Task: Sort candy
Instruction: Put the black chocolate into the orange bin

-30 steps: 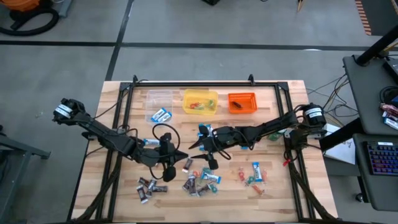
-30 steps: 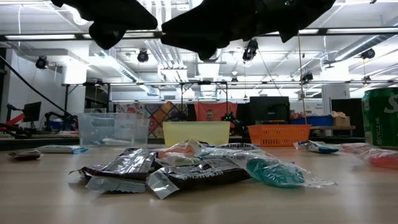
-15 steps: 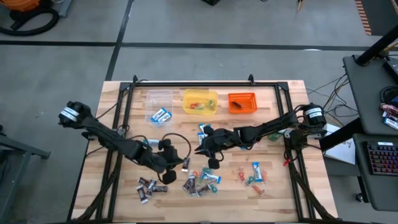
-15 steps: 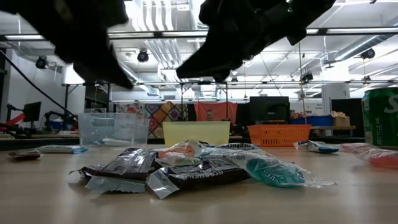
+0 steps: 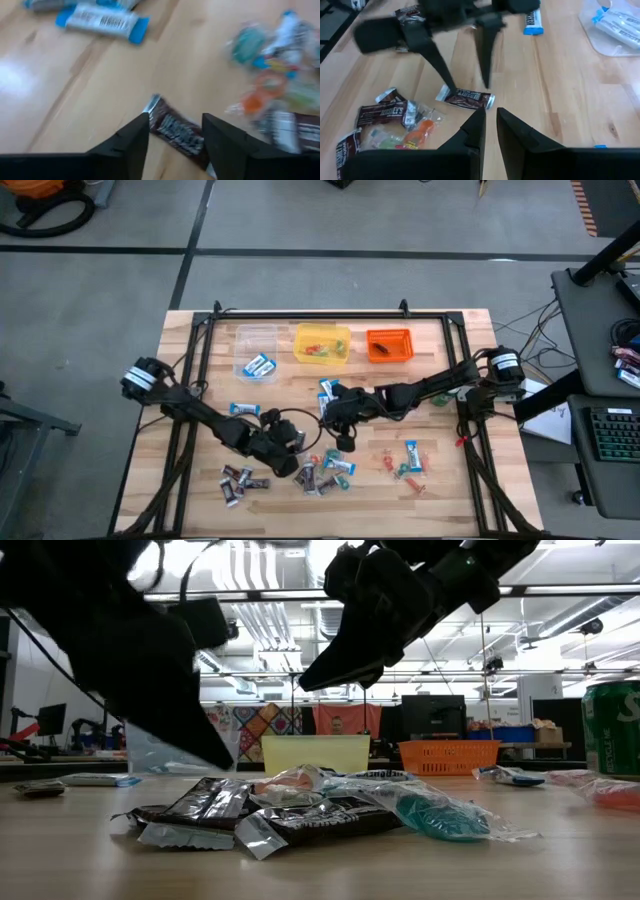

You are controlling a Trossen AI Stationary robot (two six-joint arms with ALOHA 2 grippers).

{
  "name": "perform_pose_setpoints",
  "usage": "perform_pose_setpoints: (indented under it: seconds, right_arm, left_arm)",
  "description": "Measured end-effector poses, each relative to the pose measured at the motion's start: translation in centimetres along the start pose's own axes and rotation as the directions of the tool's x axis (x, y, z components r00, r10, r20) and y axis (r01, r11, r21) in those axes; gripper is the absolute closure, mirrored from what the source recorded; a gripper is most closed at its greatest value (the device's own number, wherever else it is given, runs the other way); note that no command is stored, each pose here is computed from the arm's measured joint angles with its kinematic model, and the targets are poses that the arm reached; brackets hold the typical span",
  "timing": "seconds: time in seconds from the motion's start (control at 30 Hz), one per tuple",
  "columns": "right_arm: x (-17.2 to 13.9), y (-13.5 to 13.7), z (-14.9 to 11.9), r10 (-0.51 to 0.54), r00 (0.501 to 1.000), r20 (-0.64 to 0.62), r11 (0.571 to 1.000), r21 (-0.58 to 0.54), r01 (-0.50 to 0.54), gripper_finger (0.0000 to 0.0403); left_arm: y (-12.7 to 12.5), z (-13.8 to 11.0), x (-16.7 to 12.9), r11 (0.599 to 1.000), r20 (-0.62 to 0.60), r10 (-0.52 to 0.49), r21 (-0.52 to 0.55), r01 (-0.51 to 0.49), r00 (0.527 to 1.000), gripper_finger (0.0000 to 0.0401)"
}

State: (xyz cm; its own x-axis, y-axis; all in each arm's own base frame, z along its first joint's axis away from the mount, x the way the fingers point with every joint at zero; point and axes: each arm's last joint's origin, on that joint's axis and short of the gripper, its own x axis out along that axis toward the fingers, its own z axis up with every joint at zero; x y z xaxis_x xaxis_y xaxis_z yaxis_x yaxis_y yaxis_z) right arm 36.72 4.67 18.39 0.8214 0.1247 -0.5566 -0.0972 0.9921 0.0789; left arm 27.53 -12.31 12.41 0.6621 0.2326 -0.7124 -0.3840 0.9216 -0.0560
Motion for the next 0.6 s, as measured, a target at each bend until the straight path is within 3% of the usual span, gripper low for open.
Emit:
perform_pose_setpoints:
  seconds: [0.13, 0.27, 0.6]
  right_arm:
    - [0.0, 0.07, -0.07, 0.002, 1.0, -0.007, 1.0, 0.015, -0.001, 0.0367]
    - [0.0, 0.07, -0.08, 0.001, 1.0, -0.008, 1.0, 0.023, -0.001, 0.0367]
    - [0.0, 0.18, -0.08, 0.003, 1.0, -0.007, 1.0, 0.022, -0.003, 0.0367]
  left_arm:
    - [0.18, -0.62, 0.9, 0.998, -0.044, 0.01, -0.054, -0.013, 0.999, 0.0211]
    - [0.36, -0.85, 1.17, 0.997, -0.082, 0.019, -0.077, -0.026, 0.996, 0.0227]
    - [0.8, -0.8, 0.35, 0.999, -0.123, 0.027, 0.022, -0.025, 0.992, 0.0389]
